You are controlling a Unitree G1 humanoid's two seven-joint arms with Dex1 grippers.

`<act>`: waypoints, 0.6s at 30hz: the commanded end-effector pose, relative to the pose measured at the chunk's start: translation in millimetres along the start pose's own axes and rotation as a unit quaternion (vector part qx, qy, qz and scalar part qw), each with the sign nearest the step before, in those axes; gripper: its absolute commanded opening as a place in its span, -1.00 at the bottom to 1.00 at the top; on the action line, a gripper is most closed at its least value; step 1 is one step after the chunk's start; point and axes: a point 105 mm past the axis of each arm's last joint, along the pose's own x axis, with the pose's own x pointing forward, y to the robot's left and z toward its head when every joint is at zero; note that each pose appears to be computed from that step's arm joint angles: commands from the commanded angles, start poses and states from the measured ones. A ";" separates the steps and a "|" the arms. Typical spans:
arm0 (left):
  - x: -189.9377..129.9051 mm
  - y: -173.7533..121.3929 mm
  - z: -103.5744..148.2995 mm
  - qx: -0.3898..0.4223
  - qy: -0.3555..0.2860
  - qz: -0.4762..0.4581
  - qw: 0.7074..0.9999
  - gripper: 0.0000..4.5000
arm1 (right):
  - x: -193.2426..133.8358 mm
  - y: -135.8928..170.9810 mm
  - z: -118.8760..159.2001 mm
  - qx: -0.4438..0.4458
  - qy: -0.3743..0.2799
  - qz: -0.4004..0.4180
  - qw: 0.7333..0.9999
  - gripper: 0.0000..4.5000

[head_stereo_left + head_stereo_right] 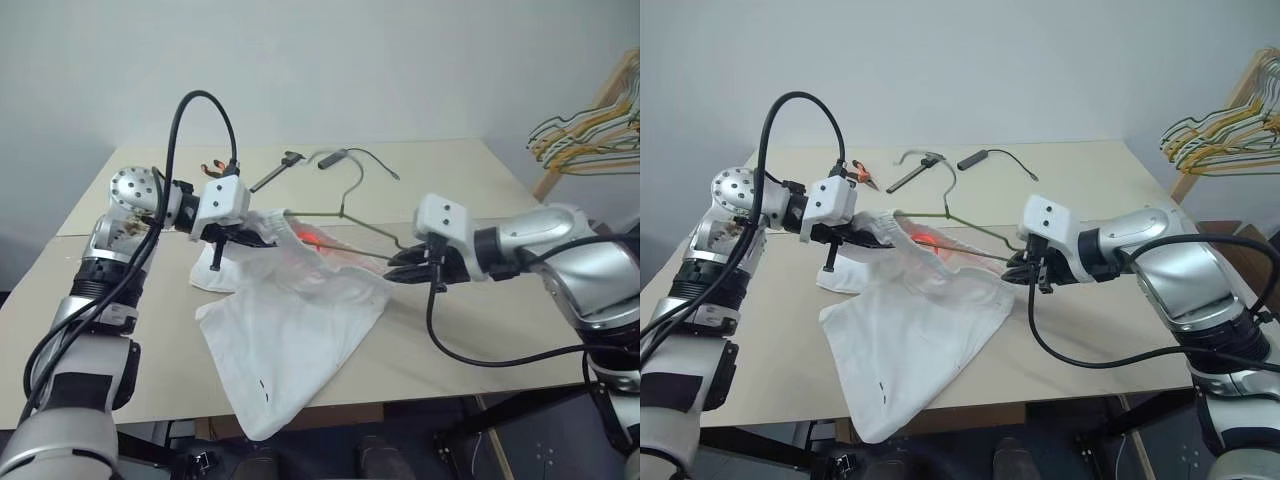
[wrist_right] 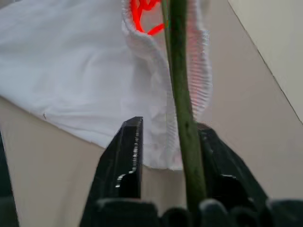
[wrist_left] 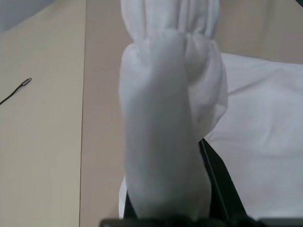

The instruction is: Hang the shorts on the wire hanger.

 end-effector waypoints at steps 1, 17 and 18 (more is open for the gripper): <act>-14.3 6.7 7.4 -0.009 -0.020 0.051 0.998 -1.00 | -36.8 -38.1 -12.1 0.052 -0.048 -0.125 0.990 0.27; -9.8 -12.0 -2.5 -0.079 -0.032 0.112 0.990 -1.00 | 65.5 24.9 -48.7 0.167 -0.150 -0.099 0.969 0.59; -10.2 -12.4 -2.7 -0.079 -0.032 0.112 0.990 -1.00 | 71.8 24.7 -45.5 0.172 -0.156 -0.099 0.968 0.59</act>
